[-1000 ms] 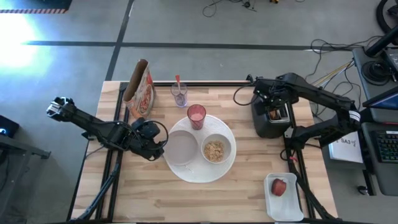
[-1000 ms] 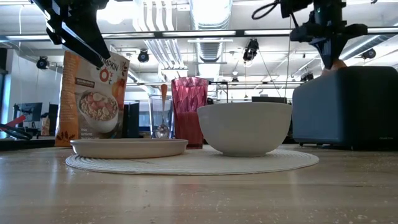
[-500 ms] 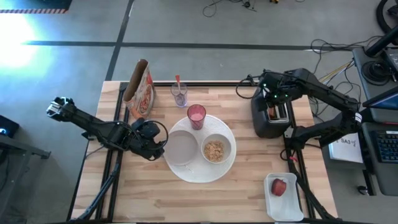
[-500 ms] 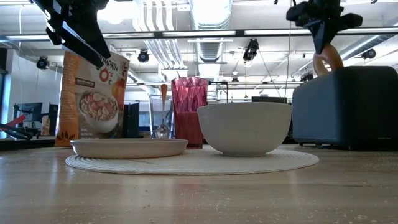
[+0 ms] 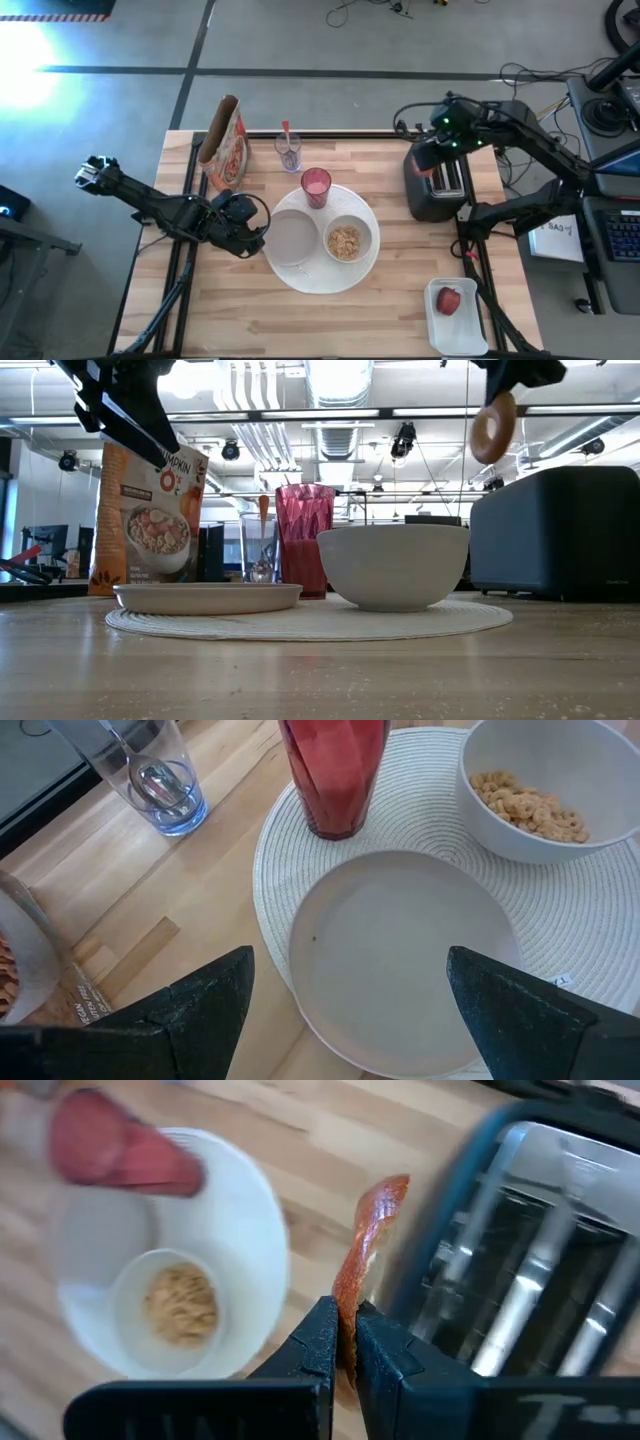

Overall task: Arrange a breakfast setting
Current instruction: Put the toasted bagel on the gray plate

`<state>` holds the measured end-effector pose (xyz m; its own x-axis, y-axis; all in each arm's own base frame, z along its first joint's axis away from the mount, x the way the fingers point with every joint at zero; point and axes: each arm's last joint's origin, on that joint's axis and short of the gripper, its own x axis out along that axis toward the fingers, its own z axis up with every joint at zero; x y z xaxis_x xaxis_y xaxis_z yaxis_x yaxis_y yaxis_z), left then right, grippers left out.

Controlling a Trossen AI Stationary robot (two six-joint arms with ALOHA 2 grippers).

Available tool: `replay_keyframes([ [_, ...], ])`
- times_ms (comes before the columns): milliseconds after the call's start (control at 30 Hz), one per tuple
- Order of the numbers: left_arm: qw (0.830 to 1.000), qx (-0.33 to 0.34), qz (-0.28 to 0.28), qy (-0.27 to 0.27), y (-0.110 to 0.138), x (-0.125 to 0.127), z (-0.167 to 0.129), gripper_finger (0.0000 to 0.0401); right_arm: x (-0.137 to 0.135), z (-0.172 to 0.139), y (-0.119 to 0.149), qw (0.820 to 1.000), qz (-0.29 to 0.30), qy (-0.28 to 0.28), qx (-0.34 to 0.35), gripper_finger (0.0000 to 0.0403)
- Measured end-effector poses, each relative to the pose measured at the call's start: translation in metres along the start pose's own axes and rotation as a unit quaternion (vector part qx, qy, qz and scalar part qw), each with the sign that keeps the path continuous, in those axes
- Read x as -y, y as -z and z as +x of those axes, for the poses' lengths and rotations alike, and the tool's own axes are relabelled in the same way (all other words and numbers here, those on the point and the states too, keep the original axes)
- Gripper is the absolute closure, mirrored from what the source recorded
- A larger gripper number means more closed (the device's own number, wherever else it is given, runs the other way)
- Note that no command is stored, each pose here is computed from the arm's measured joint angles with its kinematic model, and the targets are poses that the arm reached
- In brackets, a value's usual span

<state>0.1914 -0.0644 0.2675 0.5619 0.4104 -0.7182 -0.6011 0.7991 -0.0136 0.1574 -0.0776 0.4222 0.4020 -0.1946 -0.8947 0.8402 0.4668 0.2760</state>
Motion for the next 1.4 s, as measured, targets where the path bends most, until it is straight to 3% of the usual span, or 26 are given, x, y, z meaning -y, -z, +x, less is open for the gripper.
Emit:
replay_keyframes([
  [167,1.000,0.001,-0.002,0.001,0.000,0.000,0.000,0.0087,-0.017,0.005,-0.002,0.993,-0.085,-0.083,0.012,0.0390],
  [300,1.000,0.001,-0.007,0.000,0.000,0.000,0.000,0.0088,-0.037,0.010,-0.002,0.972,-0.164,-0.165,0.033,0.0390],
  [400,1.000,0.001,-0.010,0.000,0.000,0.000,0.000,0.0087,-0.054,0.016,0.000,0.956,-0.216,-0.194,0.050,0.0390],
  [667,0.999,0.025,-0.042,-0.012,-0.002,0.000,0.000,0.0087,-0.104,0.045,0.010,0.914,-0.329,-0.234,0.050,0.0390],
  [900,0.999,0.024,-0.036,-0.009,-0.001,0.000,-0.001,0.0088,-0.157,0.086,0.025,0.863,-0.428,-0.263,0.054,0.0390],
  [1000,0.999,0.022,-0.035,-0.005,-0.001,-0.001,-0.003,0.0087,-0.175,0.107,0.032,0.852,-0.447,-0.269,0.052,0.0390],
  [1300,0.999,-0.001,-0.033,0.016,0.000,-0.001,-0.006,0.0087,-0.207,0.160,0.039,0.840,-0.469,-0.269,0.052,0.0390],
  [1400,0.999,-0.007,-0.034,0.026,0.001,-0.001,-0.007,0.0088,-0.215,0.175,0.043,0.821,-0.501,-0.267,0.059,0.0390],
])
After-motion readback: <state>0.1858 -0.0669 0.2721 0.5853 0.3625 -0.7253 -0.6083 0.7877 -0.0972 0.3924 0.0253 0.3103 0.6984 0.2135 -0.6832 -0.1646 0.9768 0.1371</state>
